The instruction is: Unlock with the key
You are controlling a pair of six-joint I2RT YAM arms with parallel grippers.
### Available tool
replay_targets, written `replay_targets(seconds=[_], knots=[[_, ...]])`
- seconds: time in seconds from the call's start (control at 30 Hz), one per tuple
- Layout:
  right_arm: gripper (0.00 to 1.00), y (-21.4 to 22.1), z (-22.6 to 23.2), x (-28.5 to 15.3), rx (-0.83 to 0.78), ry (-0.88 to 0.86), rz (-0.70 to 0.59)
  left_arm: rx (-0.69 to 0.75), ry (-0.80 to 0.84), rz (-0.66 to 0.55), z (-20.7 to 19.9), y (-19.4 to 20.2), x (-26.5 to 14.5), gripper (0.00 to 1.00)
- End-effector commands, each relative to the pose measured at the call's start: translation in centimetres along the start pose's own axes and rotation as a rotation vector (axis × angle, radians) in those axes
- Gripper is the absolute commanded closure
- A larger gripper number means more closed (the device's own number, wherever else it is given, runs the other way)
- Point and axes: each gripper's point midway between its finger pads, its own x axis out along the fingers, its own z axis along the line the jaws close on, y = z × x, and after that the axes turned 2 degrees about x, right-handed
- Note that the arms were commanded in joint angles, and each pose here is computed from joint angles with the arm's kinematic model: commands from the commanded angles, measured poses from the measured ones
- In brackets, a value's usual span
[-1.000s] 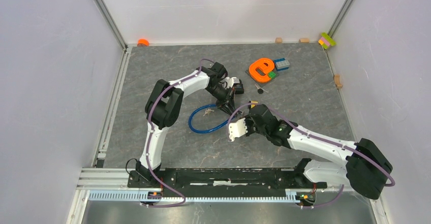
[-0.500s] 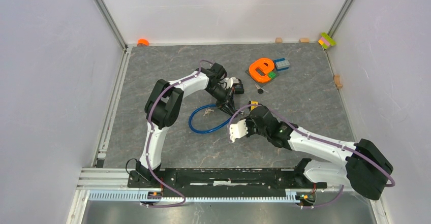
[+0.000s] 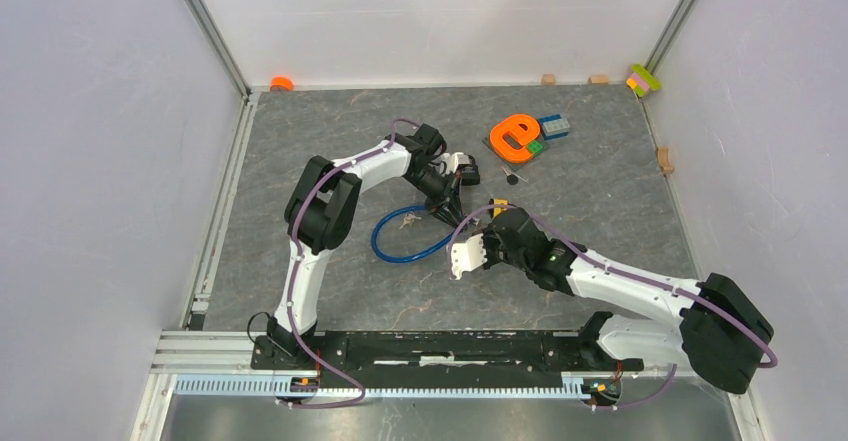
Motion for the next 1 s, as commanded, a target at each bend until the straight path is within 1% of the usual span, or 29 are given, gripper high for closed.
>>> replay_targets(seconds=[0.0,0.97], knots=[[1.00,-0.38,-0.26,0.09,0.011,0.016,-0.025,0.000,0.074,-0.018,-2.98,0.16,-1.65,0.98],[1.00,-0.14,-0.24,0.33,0.005,0.024,-0.013,-0.006,0.089,-0.020,-3.33,0.29,-1.76,0.98]])
